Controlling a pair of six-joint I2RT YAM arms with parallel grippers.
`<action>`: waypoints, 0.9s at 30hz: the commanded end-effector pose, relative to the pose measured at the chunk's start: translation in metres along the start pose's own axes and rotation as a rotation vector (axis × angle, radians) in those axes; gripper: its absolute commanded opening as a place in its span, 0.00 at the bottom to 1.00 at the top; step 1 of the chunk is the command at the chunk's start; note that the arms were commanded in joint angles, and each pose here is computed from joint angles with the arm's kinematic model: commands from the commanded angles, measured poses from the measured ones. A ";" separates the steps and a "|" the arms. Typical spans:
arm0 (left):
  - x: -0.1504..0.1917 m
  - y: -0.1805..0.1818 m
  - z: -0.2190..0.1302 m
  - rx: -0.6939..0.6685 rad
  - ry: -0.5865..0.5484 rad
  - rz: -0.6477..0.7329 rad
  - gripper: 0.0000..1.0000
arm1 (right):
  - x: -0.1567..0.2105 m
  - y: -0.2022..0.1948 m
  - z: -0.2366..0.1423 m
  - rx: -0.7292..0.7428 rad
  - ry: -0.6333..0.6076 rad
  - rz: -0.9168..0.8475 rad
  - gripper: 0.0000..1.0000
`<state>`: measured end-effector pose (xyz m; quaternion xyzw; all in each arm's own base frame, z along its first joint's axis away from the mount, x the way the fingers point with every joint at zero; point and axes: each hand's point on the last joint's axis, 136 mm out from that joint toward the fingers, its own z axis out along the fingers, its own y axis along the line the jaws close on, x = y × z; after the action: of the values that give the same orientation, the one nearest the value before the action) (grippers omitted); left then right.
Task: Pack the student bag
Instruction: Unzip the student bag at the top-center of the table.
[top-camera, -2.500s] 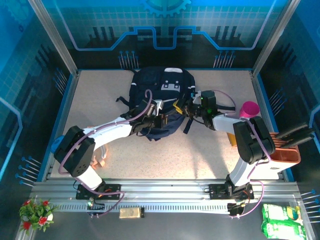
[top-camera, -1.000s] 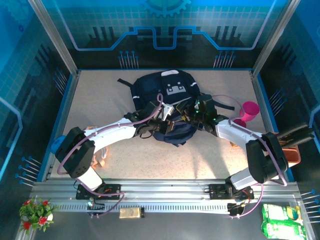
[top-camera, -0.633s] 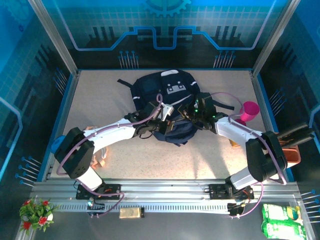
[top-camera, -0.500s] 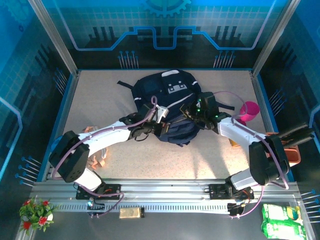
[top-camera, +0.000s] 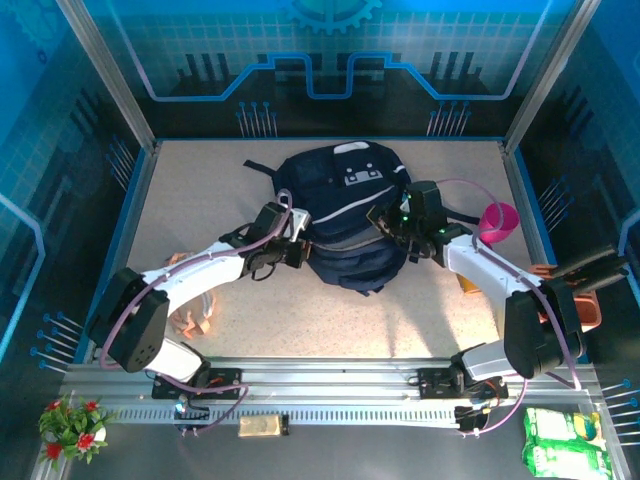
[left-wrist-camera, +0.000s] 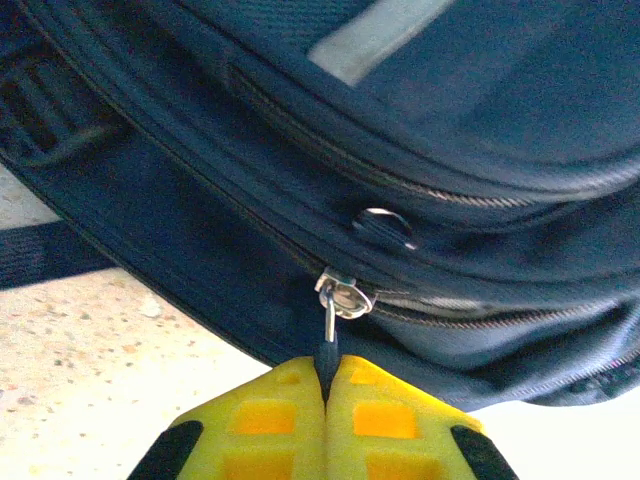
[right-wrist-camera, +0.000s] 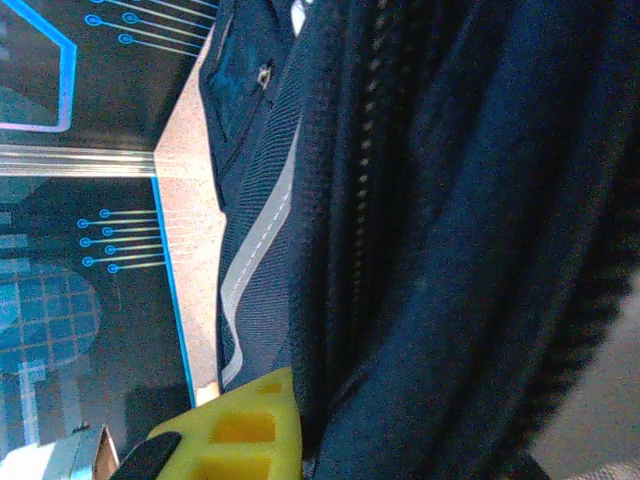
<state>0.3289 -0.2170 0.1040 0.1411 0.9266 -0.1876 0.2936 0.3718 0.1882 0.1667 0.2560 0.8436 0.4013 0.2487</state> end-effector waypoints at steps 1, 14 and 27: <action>-0.013 0.039 0.000 -0.133 0.014 -0.013 0.00 | -0.025 0.023 -0.011 -0.053 -0.064 -0.059 0.13; -0.087 0.077 0.019 -0.151 -0.037 0.007 0.08 | -0.010 0.035 -0.002 -0.122 0.032 -0.090 0.14; -0.038 0.174 -0.033 -0.560 -0.039 -0.373 0.82 | 0.003 0.006 0.043 -0.020 0.136 -0.129 0.34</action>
<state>0.4315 -0.1057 0.0975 -0.0260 0.9515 -0.0396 0.3039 0.3950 0.2130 0.1430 0.2030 0.8623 0.4136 0.2102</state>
